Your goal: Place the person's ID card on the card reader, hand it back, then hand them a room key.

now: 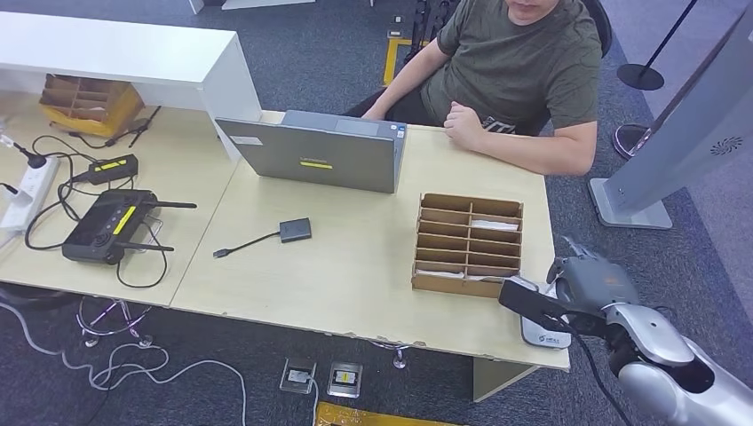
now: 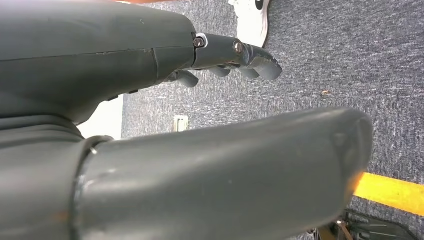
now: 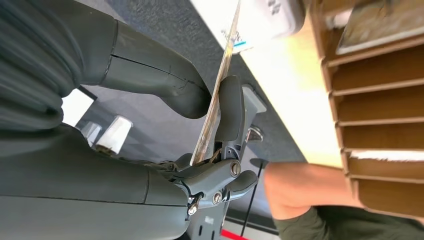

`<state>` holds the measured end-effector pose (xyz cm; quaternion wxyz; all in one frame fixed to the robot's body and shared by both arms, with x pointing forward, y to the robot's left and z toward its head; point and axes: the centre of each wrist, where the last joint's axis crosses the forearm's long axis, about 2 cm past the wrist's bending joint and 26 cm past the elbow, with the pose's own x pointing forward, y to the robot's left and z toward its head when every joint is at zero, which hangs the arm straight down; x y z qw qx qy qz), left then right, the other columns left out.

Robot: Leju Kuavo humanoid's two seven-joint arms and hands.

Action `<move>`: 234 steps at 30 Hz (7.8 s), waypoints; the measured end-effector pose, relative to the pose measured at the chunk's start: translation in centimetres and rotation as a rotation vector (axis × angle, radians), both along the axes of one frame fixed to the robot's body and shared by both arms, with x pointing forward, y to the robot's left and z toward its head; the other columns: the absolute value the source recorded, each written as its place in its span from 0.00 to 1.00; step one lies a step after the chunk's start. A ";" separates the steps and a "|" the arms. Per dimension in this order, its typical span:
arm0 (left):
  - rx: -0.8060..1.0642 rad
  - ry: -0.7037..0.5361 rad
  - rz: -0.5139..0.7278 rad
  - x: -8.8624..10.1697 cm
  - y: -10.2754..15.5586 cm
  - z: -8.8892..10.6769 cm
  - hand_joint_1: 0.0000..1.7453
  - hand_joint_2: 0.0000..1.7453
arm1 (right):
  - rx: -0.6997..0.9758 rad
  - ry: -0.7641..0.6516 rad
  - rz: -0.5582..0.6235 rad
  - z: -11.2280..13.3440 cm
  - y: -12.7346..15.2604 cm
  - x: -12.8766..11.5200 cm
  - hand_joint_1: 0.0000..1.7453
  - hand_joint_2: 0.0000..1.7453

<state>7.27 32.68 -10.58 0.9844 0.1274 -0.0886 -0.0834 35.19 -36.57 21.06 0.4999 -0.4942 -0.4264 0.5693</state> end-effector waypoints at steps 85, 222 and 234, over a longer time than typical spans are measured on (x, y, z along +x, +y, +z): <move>0.010 0.000 0.016 0.0 0.6 0.0 0.00 0.00 | 0.154 -0.489 0.080 17.0 2.9 4.6 1.00 1.00; -0.015 0.011 0.017 -0.3 -1.9 -0.1 0.00 0.00 | 0.293 -0.381 -0.040 -8.0 11.3 -6.2 0.00 1.00; -0.017 0.002 0.004 0.2 -1.9 0.0 0.00 0.00 | 0.264 -0.364 -0.057 -8.6 11.3 -5.6 0.00 1.00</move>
